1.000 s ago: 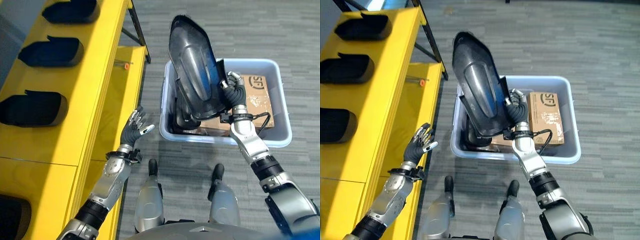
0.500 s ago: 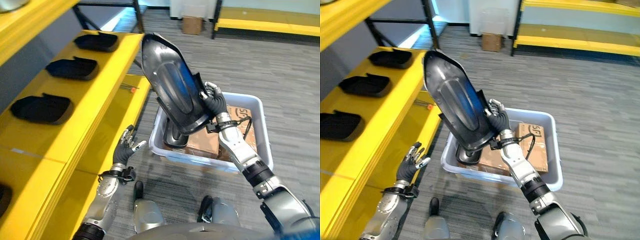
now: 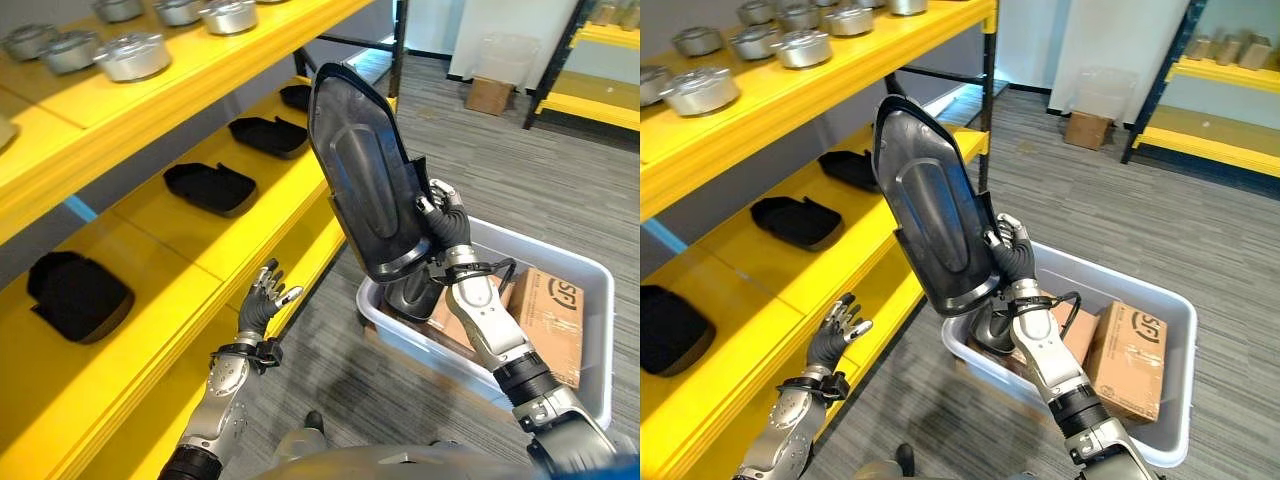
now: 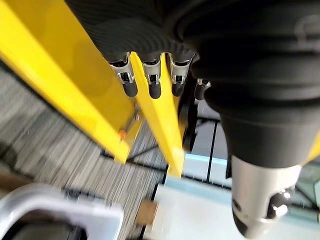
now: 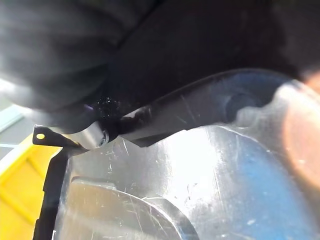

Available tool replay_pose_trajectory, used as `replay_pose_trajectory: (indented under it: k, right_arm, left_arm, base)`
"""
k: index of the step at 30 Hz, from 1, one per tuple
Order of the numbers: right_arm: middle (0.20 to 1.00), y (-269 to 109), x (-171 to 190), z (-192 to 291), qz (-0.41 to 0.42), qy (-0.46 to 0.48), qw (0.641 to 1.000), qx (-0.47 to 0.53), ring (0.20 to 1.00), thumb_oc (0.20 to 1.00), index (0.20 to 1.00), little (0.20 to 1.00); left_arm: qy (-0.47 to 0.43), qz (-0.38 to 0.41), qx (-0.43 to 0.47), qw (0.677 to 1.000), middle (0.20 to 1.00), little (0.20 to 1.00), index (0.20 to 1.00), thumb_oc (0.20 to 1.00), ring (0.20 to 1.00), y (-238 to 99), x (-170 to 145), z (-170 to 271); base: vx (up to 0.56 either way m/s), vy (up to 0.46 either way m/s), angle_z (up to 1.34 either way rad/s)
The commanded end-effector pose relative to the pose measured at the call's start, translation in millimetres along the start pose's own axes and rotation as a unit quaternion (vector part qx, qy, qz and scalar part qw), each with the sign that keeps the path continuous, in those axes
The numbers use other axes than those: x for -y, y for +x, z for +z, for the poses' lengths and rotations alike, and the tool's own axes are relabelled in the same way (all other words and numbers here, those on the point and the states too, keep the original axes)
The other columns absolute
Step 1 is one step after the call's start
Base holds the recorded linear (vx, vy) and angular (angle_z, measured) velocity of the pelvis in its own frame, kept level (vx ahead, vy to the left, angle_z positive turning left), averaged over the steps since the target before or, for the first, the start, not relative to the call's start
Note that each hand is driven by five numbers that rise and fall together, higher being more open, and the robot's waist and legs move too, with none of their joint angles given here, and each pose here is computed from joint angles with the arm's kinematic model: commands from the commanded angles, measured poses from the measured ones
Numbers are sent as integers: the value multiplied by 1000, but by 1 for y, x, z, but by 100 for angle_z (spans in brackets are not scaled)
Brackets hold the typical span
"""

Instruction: Move parts from the plastic box to the shelf.

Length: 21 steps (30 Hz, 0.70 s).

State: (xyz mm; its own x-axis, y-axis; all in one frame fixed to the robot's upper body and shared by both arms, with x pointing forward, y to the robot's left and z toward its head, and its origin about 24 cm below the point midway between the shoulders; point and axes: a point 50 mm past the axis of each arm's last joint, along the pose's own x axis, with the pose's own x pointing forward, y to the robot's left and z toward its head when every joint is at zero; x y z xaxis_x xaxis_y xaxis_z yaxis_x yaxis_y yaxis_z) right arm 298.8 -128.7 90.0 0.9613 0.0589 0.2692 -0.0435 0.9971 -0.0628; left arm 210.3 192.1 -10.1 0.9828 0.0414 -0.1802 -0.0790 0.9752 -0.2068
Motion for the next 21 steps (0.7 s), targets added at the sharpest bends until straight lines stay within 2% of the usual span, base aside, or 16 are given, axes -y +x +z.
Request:
replay_pose_trajectory:
  k: [1, 9, 14, 21]
  right_arm:
    - [200, 15, -7, 32, 7, 40, 996, 76, 200, 200, 200, 200]
    - [200, 15, -7, 39, 4, 39, 995, 94, 200, 200, 200, 200]
    - [200, 7, 0, 40, 17, 55, 994, 96, 200, 200, 200, 200]
    - [200, 0, 13, 36, -3, 93, 992, 90, 200, 200, 200, 200]
  left_arm:
    - [36, -20, 70, 997, 1000, 1000, 1000, 1000, 1000, 2, -1, 29]
    - [54, -23, 88, 994, 1000, 1000, 1000, 1000, 1000, 4, -3, 37]
    - [69, -49, 84, 993, 1000, 1000, 1000, 1000, 1000, 11, 6, 36]
    - [81, -64, 83, 991, 1000, 1000, 1000, 1000, 1000, 16, 16, 36]
  base:
    - [23, 324, 23]
    - [24, 260, 29]
    - [25, 241, 89]
    - [44, 54, 80]
